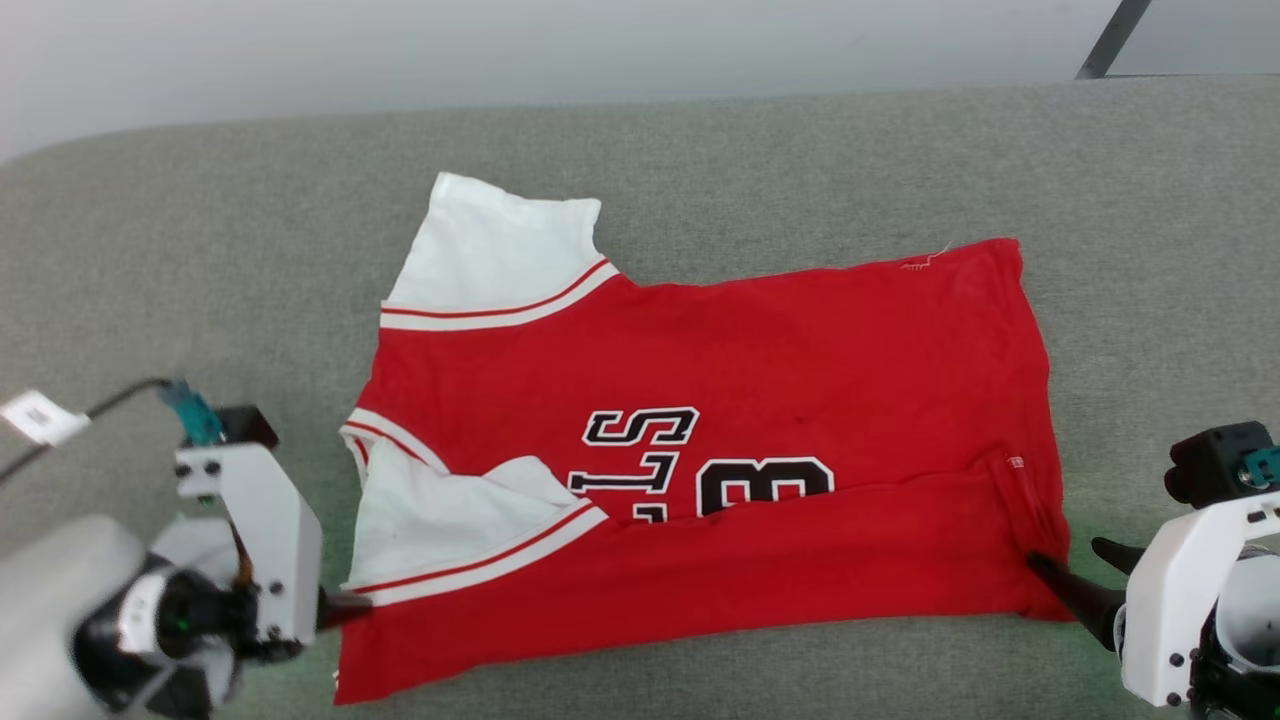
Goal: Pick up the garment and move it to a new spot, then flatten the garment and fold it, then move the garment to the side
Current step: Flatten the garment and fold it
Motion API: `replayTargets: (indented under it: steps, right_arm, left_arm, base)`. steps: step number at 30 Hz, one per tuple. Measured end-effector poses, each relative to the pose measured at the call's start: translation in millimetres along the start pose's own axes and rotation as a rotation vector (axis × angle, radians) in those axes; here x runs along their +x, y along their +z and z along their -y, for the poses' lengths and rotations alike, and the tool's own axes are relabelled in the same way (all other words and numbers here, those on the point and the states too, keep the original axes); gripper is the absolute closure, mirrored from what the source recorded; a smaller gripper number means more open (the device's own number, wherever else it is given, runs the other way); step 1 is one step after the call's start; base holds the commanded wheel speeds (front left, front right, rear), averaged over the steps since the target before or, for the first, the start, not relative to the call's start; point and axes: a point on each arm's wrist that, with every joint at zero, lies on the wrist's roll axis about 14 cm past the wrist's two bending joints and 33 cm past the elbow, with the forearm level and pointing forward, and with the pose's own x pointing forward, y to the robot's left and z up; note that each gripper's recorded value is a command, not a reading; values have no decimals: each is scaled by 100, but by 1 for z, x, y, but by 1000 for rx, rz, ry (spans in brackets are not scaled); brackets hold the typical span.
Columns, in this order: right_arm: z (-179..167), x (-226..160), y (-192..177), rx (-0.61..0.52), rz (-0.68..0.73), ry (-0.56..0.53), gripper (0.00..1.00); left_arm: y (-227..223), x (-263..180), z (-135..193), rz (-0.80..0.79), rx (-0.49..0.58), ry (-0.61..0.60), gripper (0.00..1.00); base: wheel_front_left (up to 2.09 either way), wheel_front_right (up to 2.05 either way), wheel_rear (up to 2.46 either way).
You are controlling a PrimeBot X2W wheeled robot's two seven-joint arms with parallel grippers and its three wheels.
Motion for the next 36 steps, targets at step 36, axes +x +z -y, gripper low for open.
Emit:
replayTargets:
  steps: [36]
  right_arm:
    - [10, -93, 151, -225, 1035, -196, 0]
  left_arm:
    - [254, 14, 56, 483, 362, -34, 0]
  base:
    - [0, 0, 0]
